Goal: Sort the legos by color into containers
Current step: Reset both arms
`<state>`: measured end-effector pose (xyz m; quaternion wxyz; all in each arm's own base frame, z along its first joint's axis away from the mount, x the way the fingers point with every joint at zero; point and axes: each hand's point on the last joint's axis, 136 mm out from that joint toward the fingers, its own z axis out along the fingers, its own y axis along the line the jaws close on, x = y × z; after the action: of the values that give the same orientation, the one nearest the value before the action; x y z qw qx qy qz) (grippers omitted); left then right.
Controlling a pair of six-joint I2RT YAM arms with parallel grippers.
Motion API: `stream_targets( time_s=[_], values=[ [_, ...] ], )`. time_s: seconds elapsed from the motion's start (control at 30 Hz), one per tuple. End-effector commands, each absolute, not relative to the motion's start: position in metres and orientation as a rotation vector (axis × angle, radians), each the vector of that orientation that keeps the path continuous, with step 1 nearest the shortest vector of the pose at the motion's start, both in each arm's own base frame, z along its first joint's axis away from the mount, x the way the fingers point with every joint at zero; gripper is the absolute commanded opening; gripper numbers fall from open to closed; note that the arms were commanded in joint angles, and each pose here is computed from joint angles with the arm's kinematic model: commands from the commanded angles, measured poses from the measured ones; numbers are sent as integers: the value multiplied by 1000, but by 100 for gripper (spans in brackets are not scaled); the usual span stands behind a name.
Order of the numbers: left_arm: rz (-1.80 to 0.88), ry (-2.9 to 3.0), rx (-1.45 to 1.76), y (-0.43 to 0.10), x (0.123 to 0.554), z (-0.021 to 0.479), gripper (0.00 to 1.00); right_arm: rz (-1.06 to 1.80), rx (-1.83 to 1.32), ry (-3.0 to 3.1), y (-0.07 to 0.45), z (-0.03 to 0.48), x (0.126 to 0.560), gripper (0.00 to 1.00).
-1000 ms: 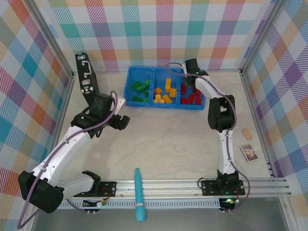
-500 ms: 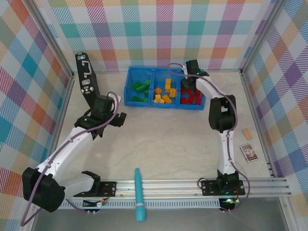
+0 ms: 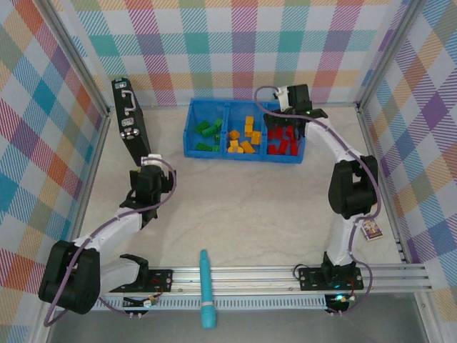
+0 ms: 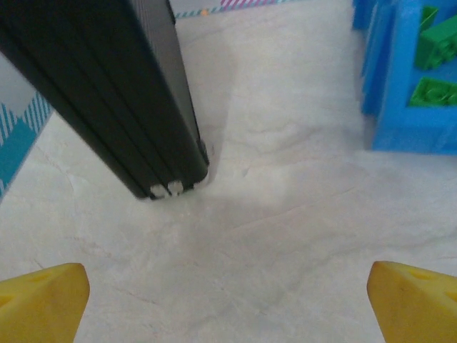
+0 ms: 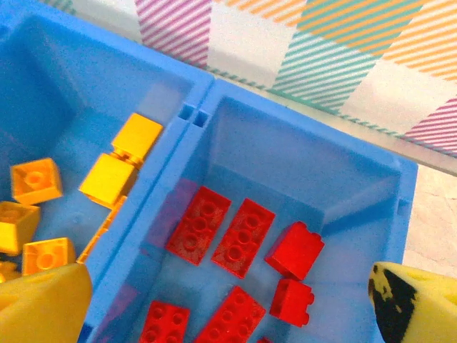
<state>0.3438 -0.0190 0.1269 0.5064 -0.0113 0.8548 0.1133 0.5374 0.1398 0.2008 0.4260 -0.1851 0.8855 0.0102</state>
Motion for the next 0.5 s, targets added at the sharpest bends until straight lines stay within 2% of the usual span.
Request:
stream_targets(
  time_s=[0.0, 0.23, 0.47],
  values=[
    [261, 1873, -149, -6, 358, 144, 100, 90, -447, 2176, 145, 214, 522, 99],
    [212, 1795, -194, 2, 372, 119, 100, 95, -407, 2125, 129, 232, 468, 99],
    [155, 1831, -107, -12, 380, 94, 100, 154, -409, 2145, 122, 218, 418, 99]
  ],
)
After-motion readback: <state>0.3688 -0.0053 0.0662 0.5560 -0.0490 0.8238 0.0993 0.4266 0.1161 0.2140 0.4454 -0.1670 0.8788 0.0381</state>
